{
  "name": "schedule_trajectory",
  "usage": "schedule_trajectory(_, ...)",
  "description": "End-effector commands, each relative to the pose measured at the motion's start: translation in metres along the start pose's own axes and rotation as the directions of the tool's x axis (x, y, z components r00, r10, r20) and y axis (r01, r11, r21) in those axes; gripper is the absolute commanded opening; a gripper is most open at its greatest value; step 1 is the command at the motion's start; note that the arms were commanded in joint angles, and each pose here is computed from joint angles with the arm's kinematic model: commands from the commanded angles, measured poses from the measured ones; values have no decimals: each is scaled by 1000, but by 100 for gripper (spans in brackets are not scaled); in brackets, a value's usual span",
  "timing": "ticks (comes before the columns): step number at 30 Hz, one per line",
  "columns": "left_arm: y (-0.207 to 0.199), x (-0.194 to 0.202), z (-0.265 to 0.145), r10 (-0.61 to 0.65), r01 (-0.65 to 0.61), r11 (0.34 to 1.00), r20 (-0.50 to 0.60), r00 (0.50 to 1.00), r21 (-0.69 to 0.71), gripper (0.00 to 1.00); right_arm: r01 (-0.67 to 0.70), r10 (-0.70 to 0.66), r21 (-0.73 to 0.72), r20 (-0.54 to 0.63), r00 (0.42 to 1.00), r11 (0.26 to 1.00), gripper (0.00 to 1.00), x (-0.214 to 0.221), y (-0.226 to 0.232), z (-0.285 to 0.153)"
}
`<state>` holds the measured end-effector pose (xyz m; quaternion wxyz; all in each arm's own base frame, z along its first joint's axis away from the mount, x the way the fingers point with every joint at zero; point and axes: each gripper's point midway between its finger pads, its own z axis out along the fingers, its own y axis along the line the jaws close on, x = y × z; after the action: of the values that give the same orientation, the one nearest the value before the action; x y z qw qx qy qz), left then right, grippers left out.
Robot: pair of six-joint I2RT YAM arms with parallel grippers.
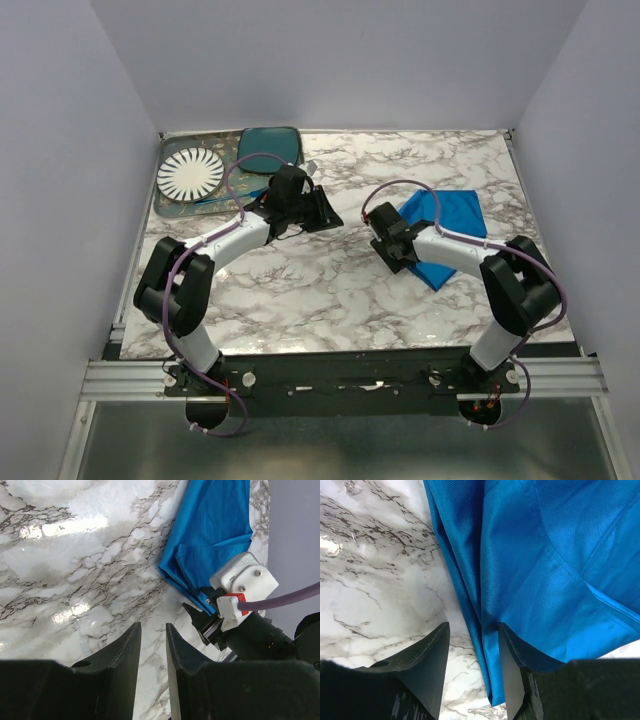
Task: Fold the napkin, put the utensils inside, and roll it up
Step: Roll the napkin with the utensil
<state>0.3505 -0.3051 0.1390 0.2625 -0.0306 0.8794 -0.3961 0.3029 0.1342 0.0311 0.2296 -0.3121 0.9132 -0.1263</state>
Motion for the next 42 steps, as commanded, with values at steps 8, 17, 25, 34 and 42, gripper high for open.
schedule_trajectory(8,-3,4,1,0,0,1000,-10,1000,25,34,24,-24,29,22,999,999,46,-22,-1,14)
schedule_trajectory(17,-3,4,1,-5,5,1000,-7,1000,29,35,36,-37,94,3,999,995,34,-14,-9,24)
schedule_trajectory(25,3,12,3,-17,17,1000,-16,1000,24,40,30,-32,58,36,999,998,12,-26,-4,24)
schedule_trajectory(34,11,22,3,-31,32,999,-41,999,13,45,-27,28,-41,44,999,999,1,-37,13,19)
schedule_trajectory(42,18,31,1,-32,33,999,-44,999,17,47,-122,131,-185,36,991,975,1,-48,43,3)
